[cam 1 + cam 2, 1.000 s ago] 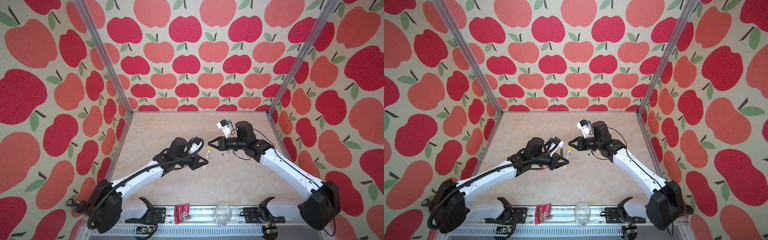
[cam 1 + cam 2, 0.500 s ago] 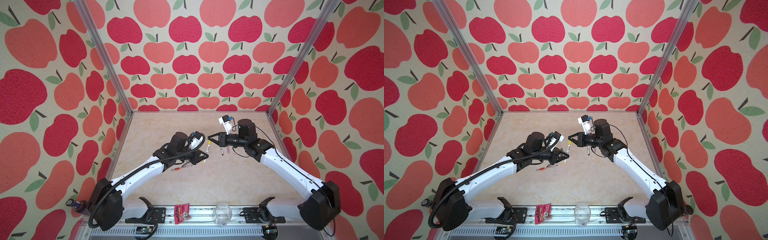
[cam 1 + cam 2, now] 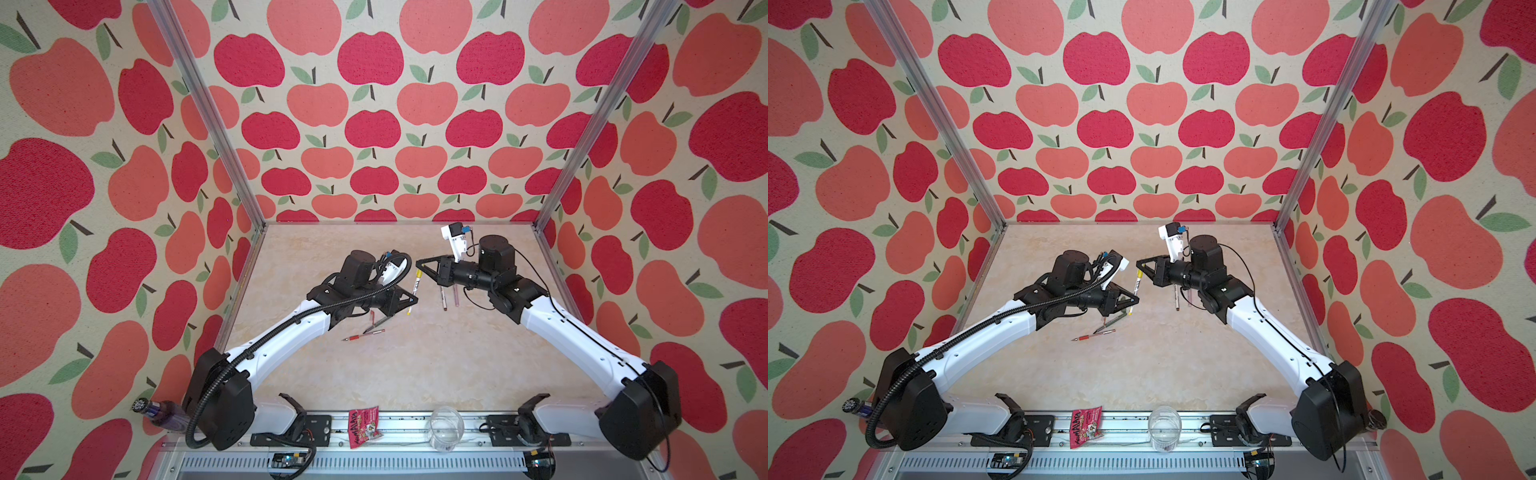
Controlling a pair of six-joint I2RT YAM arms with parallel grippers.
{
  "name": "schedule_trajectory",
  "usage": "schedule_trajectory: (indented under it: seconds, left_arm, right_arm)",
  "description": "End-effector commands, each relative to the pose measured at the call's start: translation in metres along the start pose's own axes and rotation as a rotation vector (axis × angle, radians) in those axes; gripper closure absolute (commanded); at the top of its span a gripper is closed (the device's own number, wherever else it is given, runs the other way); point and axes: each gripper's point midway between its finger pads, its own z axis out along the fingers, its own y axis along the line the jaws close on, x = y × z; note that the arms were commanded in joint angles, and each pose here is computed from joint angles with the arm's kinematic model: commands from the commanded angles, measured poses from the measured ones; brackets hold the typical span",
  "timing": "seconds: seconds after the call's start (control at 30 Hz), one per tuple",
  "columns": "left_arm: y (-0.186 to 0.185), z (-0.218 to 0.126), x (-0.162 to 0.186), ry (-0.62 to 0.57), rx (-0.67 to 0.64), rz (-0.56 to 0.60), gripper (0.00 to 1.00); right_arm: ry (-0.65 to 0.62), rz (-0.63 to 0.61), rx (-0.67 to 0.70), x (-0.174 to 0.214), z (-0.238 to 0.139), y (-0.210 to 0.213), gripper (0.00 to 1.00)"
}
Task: Insert the pens into the pen caps
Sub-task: 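Open the right gripper and lift it off the capped pen, then lower the capped yellow pen to the table with the left gripper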
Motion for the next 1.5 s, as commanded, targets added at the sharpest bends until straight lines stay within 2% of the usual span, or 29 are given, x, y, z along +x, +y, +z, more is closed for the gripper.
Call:
schedule_trajectory:
  seconds: [0.0, 0.37, 0.67, 0.87, 1.03, 1.17, 1.27, 1.4, 1.47]
  left_arm:
    - [-0.053, -0.058, -0.14, -0.46, 0.043, 0.338, 0.96]
    - [-0.052, -0.064, -0.147, -0.478, 0.035, 0.354, 0.96]
    - [-0.047, -0.057, -0.14, -0.45, 0.047, 0.33, 0.95]
    - [-0.027, -0.031, -0.104, -0.354, 0.045, 0.228, 0.95]
    - [-0.006, -0.007, -0.061, -0.25, 0.023, 0.122, 0.95]
    - [0.012, 0.009, -0.032, -0.167, -0.025, 0.027, 0.96]
    - [0.023, 0.018, -0.016, -0.119, -0.074, -0.037, 0.96]
    - [0.029, 0.03, -0.008, -0.095, -0.116, -0.111, 0.96]
    - [0.038, 0.039, -0.005, -0.083, -0.162, -0.171, 0.95]
  right_arm:
    - [0.389, 0.232, 0.041, 0.12, 0.004, -0.026, 1.0]
    - [0.389, 0.256, 0.05, 0.133, 0.005, -0.027, 1.0]
    - [0.363, 0.241, 0.053, 0.125, 0.004, -0.025, 0.99]
    - [0.247, 0.174, 0.035, 0.071, 0.002, -0.014, 0.87]
    - [0.088, 0.094, 0.023, 0.005, -0.01, 0.003, 0.66]
    - [-0.025, 0.013, 0.004, -0.035, -0.03, 0.022, 0.55]
    - [-0.084, -0.033, 0.006, -0.049, -0.05, 0.031, 0.46]
    - [-0.116, -0.056, 0.065, -0.049, -0.074, 0.027, 0.44]
    - [-0.137, -0.054, 0.147, -0.045, -0.086, 0.014, 0.44]
